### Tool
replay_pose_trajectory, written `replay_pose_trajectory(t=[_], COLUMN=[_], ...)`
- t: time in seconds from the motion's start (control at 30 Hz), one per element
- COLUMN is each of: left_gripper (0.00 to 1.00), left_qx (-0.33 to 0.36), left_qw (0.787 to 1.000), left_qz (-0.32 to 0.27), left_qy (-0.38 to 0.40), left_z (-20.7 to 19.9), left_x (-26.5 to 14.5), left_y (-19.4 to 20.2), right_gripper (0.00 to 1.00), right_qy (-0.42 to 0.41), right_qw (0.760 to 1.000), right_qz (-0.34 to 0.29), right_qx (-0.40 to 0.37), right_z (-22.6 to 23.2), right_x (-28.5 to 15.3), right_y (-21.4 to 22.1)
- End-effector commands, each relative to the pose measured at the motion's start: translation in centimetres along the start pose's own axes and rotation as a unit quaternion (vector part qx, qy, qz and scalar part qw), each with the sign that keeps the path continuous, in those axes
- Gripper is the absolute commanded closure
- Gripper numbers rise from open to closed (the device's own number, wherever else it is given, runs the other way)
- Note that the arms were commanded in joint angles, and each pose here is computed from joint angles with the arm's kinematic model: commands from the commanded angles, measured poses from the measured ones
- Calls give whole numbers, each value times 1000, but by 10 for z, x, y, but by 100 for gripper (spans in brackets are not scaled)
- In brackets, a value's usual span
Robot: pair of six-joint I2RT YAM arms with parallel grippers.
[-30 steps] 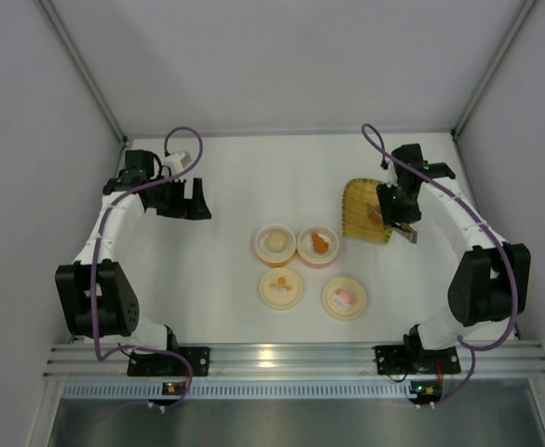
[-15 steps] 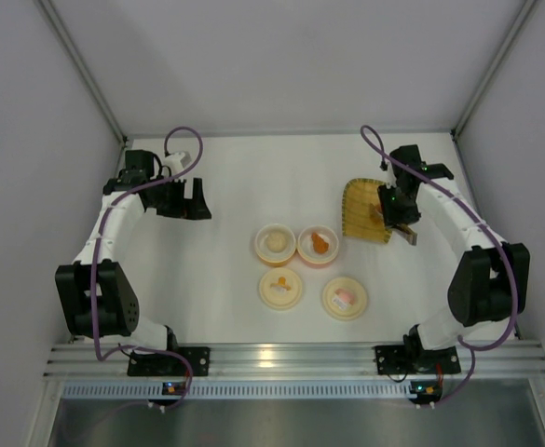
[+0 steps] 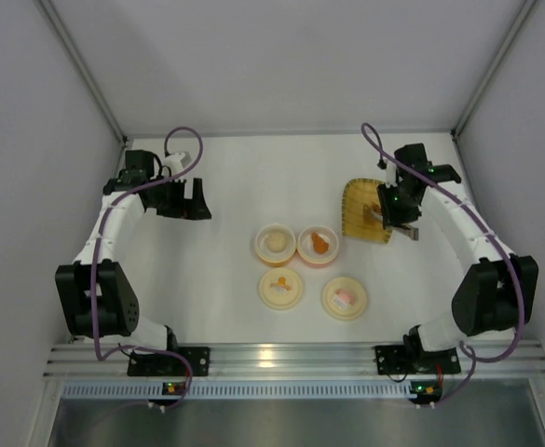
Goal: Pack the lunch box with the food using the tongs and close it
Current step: Pick up the fake food from the plate, then place the fake food in the packing box.
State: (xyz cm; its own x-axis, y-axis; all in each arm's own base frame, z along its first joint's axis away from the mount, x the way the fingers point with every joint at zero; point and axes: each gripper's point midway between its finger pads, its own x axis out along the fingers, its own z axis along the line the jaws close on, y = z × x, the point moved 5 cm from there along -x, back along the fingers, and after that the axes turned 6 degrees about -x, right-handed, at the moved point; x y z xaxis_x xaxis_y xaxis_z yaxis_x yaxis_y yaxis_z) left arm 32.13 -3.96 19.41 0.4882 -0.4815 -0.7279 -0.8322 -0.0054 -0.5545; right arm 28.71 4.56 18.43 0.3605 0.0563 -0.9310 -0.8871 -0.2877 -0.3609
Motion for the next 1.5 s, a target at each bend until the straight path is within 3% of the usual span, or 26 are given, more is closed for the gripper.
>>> replay_pose_trajectory(t=[0.0,0.23,0.5,0.87,1.47], left_gripper=[2,2,2,2,2], left_qx=[22,19,16,17,23], left_qw=[999,999,999,999,1000], left_qz=[-35,-33,-32,-29,-21], left_qy=[0,3,6,0,-6], left_z=[-4,-4,-5,-3,-1], left_x=[-9,-8,-6,-7,-8], left_y=[-14,-15,-16,-14,-9], right_gripper=[100,100,100,100,100], right_qy=[-30,-125,-241,-309,-322], right_qw=[996,982,951,935,936], right_qz=[-72,-118,-129,-96,-47], right_qx=[-33,-76,-142,-145,-136], right_z=[11,34,76,108,111], right_x=[-42,-69,-85,-79,-43], right_y=[-13,-13,0,10,26])
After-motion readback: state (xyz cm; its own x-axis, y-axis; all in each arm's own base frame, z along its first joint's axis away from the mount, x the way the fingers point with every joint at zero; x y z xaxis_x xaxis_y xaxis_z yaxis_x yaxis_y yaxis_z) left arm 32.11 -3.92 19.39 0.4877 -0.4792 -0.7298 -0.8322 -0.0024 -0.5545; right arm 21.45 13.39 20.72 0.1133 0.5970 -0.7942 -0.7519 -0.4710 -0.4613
